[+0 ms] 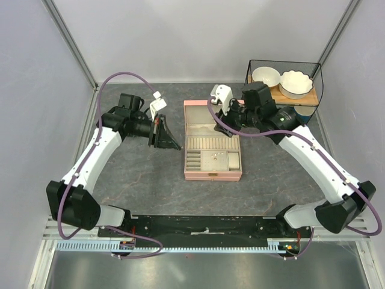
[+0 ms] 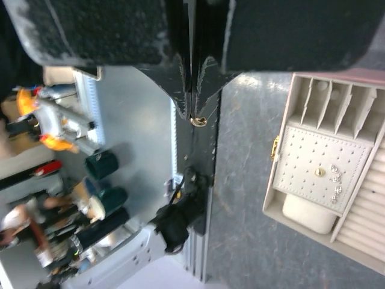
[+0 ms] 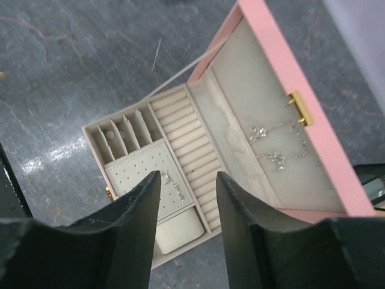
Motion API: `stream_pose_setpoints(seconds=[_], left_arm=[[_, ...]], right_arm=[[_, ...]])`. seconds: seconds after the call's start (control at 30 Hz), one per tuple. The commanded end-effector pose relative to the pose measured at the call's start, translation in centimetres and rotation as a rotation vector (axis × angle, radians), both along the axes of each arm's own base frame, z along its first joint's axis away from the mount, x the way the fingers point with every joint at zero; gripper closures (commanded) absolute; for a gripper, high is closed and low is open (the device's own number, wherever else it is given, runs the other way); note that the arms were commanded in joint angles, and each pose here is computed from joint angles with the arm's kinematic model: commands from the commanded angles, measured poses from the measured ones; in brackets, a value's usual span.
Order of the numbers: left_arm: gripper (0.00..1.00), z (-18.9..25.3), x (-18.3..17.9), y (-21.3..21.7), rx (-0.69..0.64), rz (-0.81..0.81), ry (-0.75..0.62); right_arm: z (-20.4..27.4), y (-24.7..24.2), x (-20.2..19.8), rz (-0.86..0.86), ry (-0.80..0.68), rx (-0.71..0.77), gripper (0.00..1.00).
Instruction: Organize the mixed jewelry
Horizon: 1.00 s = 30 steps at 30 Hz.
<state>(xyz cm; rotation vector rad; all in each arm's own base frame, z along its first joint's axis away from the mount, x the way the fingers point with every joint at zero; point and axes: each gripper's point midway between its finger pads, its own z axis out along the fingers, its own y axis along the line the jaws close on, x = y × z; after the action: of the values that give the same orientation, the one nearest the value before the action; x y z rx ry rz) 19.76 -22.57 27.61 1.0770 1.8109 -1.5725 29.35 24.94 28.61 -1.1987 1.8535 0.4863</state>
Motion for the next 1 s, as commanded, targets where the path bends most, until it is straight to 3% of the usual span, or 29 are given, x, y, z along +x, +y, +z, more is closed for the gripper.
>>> stream_pose_setpoints(seconds=[0.0, 0.07, 0.13, 0.17, 0.23, 0.53, 0.97], left_arm=[[0.98, 4.6, 1.3, -0.8, -0.126, -0.035, 0.125], [0.99, 5.2, 1.9, -1.0, -0.121, -0.006, 0.209], [0.98, 5.5, 2.9, -1.3, -0.144, 0.003, 0.178], [0.98, 5.7, 3.0, -1.4, -0.136, 0.023, 0.256], [0.98, 5.5, 3.7, -1.6, -0.140, 0.052, 0.260], [0.98, 4.4, 5.7, -1.9, -0.144, 0.144, 0.430], [0.99, 3.7, 6.4, -2.0, -0.156, 0.152, 0.490]], right_arm=[[6.3, 1.2, -0.3, 0.054, -0.163, 0.141, 0.48], [6.8, 1.6, -0.6, 0.066, -0.184, 0.147, 0.37], [6.7, 1.9, -0.8, 0.066, -0.200, 0.138, 0.31], [6.7, 2.6, -1.2, 0.083, -0.213, 0.136, 0.30], [6.6, 3.1, -1.4, 0.090, -0.217, 0.136, 0.29], [6.7, 5.4, -2.2, 0.133, -0.243, 0.114, 0.33], [6.0, 8.3, -3.0, 0.195, -0.262, 0.075, 0.36]])
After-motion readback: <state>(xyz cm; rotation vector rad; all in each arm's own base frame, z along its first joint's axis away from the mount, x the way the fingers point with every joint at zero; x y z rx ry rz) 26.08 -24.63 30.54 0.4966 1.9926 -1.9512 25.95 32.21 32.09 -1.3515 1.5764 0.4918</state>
